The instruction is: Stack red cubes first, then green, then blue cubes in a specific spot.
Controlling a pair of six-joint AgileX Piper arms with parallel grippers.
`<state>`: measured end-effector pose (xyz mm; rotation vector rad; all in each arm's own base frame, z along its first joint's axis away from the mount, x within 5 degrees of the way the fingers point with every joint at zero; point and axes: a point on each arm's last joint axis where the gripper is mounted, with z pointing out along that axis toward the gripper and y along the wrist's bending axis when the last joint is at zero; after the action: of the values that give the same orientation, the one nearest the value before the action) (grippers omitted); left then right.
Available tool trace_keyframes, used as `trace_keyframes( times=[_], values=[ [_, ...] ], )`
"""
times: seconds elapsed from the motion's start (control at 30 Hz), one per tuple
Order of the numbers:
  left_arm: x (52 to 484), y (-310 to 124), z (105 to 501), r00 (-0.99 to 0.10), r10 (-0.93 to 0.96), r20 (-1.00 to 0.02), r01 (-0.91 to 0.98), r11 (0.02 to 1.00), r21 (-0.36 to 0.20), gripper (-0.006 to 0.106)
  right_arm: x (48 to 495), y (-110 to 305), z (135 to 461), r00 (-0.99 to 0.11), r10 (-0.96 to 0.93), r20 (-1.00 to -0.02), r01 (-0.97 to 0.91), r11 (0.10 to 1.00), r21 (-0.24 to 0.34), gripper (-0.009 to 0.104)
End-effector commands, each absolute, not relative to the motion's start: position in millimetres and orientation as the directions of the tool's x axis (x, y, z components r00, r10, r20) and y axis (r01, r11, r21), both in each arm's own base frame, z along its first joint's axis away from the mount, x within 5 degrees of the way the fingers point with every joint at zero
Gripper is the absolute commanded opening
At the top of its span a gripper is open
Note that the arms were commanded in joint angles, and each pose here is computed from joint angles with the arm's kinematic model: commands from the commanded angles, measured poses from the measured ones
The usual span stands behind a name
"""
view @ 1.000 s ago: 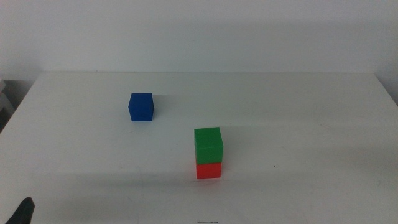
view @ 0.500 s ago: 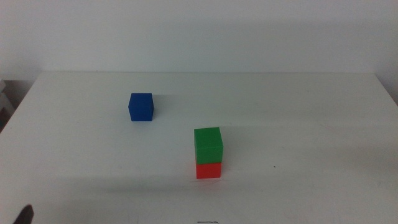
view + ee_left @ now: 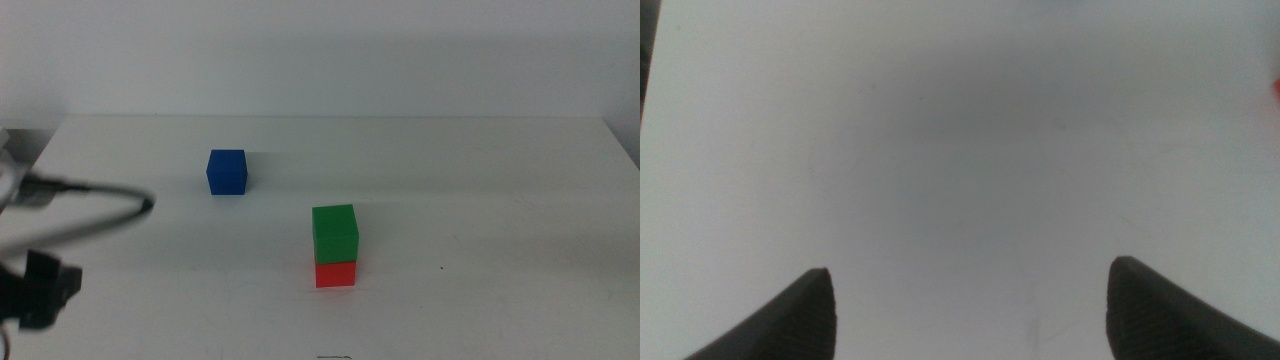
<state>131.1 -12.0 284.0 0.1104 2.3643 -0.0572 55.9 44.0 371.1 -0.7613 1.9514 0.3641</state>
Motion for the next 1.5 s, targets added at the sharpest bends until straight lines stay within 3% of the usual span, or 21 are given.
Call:
trace_keyframes(
  times=[0.0,0.53,0.63,0.73,0.83,1.17,1.47],
  values=[
    [157,-13,303,-0.717,0.09,-0.691,0.105,0.994,0.02,0.091,59,46,383,-0.266,-0.321,-0.909,-0.64,0.764,-0.083,0.091],
    [298,-26,334,-0.793,0.08,-0.604,0.091,0.996,0.013,0.091,59,46,383,-0.266,-0.32,-0.909,-0.639,0.765,-0.082,0.091],
    [325,-38,334,-0.808,0.044,-0.588,0.076,0.997,-0.03,0.091,59,46,383,-0.266,-0.32,-0.909,-0.639,0.765,-0.082,0.091],
    [353,-53,328,-0.821,0.093,-0.563,0.108,0.994,0.008,0.091,59,46,383,-0.266,-0.32,-0.909,-0.639,0.765,-0.082,0.091],
    [381,-75,327,-0.821,0.086,-0.565,0.114,0.993,-0.014,0.091,59,46,383,-0.266,-0.32,-0.909,-0.639,0.765,-0.082,0.091],
    [450,-112,288,-0.868,0.042,-0.495,0.083,0.995,-0.062,0.091,59,46,383,-0.266,-0.32,-0.909,-0.639,0.765,-0.082,0.091],
    [477,-119,243,-0.885,0.027,-0.465,0.07,0.995,-0.075,0.09,59,46,383,-0.265,-0.319,-0.91,-0.639,0.765,-0.082,0.091]
  ],
)
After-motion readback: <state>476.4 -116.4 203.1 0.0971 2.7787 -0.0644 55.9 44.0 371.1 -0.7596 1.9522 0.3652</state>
